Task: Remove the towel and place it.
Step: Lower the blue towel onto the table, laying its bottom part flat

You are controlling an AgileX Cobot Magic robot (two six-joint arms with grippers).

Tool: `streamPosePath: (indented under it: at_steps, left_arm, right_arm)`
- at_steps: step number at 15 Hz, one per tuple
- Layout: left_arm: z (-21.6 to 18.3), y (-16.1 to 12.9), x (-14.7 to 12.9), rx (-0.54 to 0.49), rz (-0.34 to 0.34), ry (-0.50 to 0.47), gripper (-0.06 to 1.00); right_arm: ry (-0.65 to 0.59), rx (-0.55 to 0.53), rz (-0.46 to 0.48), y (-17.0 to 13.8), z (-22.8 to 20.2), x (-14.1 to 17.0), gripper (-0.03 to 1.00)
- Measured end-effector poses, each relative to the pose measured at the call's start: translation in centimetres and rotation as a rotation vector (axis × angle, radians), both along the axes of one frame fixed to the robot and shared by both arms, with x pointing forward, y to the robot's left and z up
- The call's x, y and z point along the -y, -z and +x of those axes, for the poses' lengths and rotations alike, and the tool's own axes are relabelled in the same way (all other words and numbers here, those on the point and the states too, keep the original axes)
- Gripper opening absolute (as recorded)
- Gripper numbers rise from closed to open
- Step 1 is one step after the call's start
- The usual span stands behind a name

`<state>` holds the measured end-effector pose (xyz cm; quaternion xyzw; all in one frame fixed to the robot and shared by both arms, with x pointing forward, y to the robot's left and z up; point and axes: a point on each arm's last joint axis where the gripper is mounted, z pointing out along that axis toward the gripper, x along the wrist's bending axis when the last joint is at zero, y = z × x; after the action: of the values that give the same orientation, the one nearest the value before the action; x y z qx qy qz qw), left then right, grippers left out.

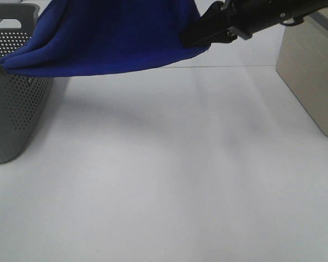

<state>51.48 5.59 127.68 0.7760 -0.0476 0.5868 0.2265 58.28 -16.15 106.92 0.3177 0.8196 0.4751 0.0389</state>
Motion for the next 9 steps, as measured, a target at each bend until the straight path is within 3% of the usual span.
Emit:
streamPosePath:
  at_steps: [3, 4, 5, 8, 9]
  left_arm:
    - [0.0, -0.4, 0.3, 0.029, -0.052, 0.041, 0.00]
    - [0.6, -1.0, -0.1, 0.058, -0.132, 0.071, 0.00]
    - [1.1, -1.3, -0.4, 0.064, -0.191, 0.085, 0.00]
    - [2.9, -2.0, -2.0, 0.057, -0.416, 0.114, 0.00]
    - [3.2, -2.1, -2.1, 0.049, -0.458, 0.120, 0.00]
  right_arm:
    - [0.109, 0.035, -0.148, -4.3, -0.3, 1.4, 0.02]
    - [0.210, 0.092, -0.263, -7.7, -0.3, 2.7, 0.02]
    - [0.257, 0.120, -0.308, -9.4, -0.2, 3.3, 0.02]
    - [0.388, 0.271, -0.381, -14.6, -0.2, 4.8, 0.02]
    - [0.399, 0.299, -0.388, -15.3, -0.2, 4.9, 0.02]
